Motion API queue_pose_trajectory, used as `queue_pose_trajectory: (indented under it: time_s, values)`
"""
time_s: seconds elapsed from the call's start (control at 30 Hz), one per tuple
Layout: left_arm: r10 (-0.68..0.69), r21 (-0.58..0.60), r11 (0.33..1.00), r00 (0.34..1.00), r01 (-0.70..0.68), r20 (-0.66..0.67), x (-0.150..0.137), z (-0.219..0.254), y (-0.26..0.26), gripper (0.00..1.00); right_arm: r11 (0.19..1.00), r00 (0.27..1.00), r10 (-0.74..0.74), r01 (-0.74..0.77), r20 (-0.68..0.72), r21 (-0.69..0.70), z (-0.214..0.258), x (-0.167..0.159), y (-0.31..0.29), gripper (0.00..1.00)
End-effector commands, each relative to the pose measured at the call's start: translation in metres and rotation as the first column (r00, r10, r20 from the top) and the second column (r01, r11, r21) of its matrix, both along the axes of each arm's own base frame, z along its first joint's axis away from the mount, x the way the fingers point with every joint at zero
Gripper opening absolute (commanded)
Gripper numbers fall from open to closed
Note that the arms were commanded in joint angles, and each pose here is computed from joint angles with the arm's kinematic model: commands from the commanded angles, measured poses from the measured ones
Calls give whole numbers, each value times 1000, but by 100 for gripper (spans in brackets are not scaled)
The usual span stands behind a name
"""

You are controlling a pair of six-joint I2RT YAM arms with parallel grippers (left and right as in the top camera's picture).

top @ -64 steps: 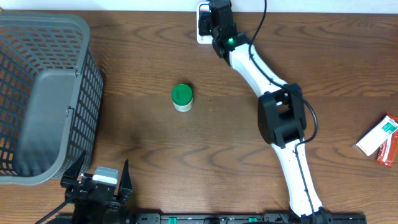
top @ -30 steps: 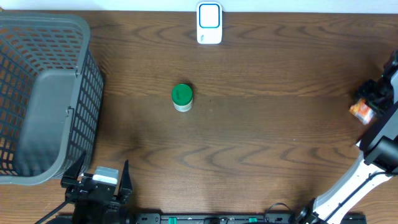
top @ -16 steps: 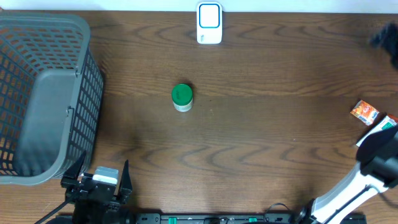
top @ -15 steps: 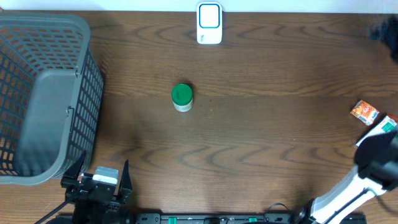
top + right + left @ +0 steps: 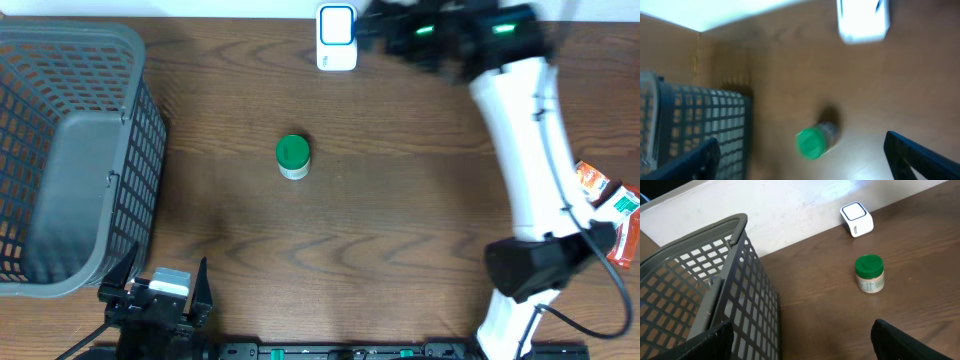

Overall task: Scan the item barcode
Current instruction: 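Move the right gripper over to the green-lidded bottle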

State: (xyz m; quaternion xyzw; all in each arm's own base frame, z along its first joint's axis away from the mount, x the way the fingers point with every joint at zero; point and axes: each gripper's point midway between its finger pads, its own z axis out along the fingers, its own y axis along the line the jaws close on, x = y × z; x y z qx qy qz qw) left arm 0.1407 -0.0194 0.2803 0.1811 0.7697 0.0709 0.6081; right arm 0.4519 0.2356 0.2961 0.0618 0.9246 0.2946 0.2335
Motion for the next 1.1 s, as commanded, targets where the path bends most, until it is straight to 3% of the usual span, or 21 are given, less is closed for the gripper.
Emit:
queue_pose_trajectory:
  time_s: [0.0,0.27,0.57,0.77,1.07]
  values:
    - [3,3,1000,1000,-3,11,-1,2,1,87,929,903,-361,370,-235,-5,-32,-14,17,96]
    - [2,3,1000,1000,-2,11,-1,2,1,87,812,713,-536,581,-453,-47,-85,-33,62,92]
    - [2,3,1000,1000,-2,11,-1,2,0,87,799,558,-521,585,-646,-139,-159,-42,92,93]
    - [2,3,1000,1000,-2,11,-1,2,1,87,795,496,-524,576,-692,-189,-197,-49,109,94]
    - [2,3,1000,1000,-2,11,-1,2,1,87,795,481,-534,565,-695,-220,-212,-58,120,96]
